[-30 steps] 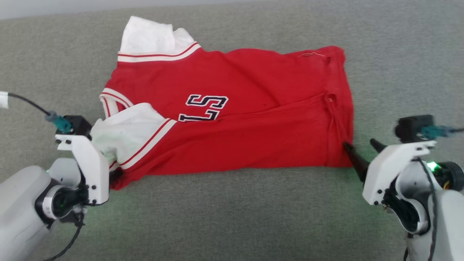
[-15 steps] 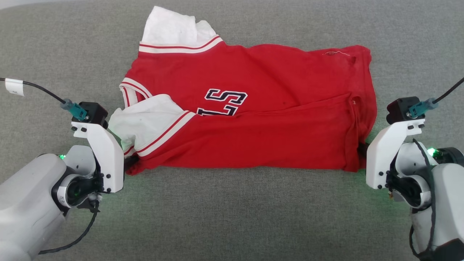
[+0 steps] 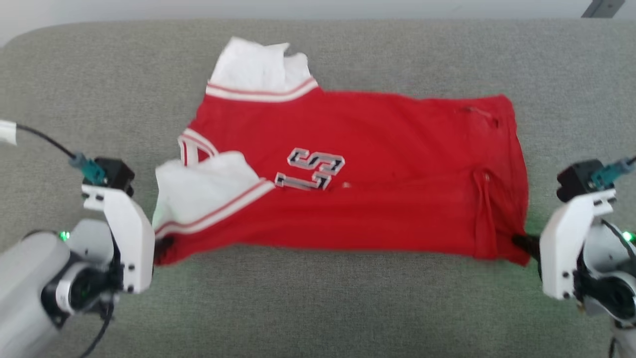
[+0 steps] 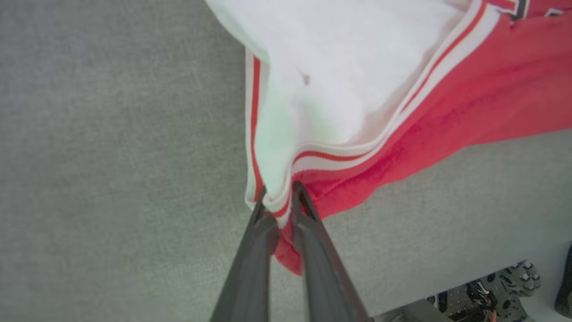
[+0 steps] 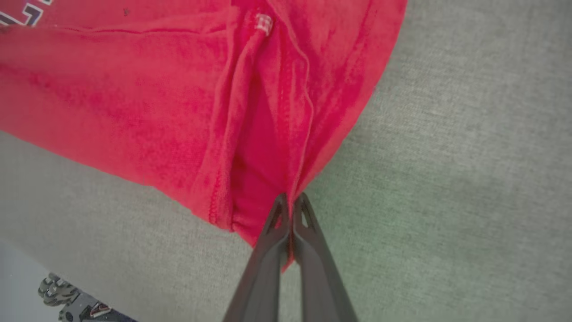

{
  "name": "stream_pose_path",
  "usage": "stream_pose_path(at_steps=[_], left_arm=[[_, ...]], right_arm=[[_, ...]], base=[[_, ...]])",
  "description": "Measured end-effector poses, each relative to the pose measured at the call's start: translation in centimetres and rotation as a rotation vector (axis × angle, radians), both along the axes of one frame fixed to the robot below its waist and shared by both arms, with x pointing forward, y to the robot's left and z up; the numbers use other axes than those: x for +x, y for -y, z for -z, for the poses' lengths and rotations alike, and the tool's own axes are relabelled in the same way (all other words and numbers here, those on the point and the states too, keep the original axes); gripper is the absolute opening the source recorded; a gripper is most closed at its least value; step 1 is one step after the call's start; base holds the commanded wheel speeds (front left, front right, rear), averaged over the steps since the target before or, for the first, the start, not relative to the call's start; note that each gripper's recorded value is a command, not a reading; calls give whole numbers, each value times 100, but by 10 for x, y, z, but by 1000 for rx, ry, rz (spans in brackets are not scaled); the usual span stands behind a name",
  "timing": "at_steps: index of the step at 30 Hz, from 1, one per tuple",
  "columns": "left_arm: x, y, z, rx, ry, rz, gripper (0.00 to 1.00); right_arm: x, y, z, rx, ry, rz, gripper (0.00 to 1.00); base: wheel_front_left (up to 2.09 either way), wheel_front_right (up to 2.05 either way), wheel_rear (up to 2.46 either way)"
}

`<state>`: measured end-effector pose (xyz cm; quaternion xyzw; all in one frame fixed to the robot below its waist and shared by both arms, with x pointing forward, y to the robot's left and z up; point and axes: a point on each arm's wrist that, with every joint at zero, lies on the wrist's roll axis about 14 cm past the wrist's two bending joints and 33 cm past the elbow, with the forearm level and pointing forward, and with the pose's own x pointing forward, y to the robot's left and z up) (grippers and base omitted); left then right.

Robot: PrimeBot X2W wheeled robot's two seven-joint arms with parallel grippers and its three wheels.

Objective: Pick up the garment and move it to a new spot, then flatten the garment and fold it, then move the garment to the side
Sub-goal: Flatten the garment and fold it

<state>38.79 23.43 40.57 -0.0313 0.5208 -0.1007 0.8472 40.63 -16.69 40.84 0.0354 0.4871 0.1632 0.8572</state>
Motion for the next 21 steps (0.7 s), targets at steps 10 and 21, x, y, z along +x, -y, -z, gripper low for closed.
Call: stream_pose_path(at_steps=[10,21], left_arm=[[-57,10,2,-4,-114,-7,0],[-78,3,25,11,-201,-78,100]], right_arm=[[-36,21,-3,-52,-78,6,0],[-49,13,23,-29,-98,41,100]], base=[[0,0,0],[0,0,0]])
